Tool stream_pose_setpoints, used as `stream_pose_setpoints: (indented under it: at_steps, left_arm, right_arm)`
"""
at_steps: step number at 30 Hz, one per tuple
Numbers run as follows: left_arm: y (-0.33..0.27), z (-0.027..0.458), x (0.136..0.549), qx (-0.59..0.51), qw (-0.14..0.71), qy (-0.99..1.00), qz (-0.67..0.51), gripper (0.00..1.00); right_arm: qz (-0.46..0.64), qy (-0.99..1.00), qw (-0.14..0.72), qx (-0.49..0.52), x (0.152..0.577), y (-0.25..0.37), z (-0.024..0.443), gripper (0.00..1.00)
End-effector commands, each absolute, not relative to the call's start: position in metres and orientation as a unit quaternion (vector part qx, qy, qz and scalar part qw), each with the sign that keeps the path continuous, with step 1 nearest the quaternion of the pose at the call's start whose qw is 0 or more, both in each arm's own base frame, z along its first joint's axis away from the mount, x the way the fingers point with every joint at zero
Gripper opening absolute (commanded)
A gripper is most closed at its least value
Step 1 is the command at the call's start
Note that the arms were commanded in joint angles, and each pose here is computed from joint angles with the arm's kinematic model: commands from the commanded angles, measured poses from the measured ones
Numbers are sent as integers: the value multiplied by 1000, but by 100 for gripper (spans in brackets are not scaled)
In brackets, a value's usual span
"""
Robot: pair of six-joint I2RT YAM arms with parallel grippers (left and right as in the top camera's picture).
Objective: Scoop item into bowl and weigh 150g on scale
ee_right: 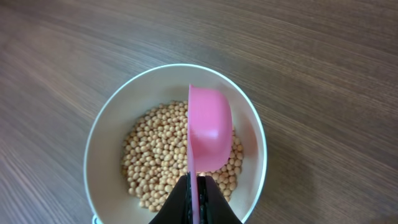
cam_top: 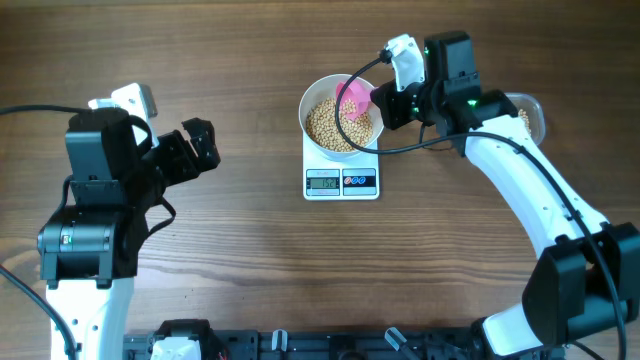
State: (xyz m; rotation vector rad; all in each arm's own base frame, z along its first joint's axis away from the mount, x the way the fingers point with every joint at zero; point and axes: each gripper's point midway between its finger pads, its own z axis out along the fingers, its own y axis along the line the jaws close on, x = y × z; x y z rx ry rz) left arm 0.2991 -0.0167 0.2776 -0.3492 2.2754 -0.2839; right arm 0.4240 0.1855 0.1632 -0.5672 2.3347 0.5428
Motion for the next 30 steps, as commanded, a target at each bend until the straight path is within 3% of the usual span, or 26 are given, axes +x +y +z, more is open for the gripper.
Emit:
stream_pose_setpoints:
  at_steps: [1, 12, 21, 30]
  left_arm:
    - [-14, 284, 301, -136, 408, 897, -105, 100]
    - [-14, 284, 301, -136, 408, 897, -105, 100]
    - [-14, 284, 301, -136, 408, 897, -105, 100]
    - [-14, 284, 301, -136, 408, 897, -105, 100]
  right_arm:
    - [192, 893, 333, -236, 428, 185, 154, 4]
    - [167, 883, 334, -285, 429, 187, 144, 4]
    - [184, 874, 308, -328, 406, 228, 133, 4]
    - [190, 891, 306, -276, 413, 213, 137, 4]
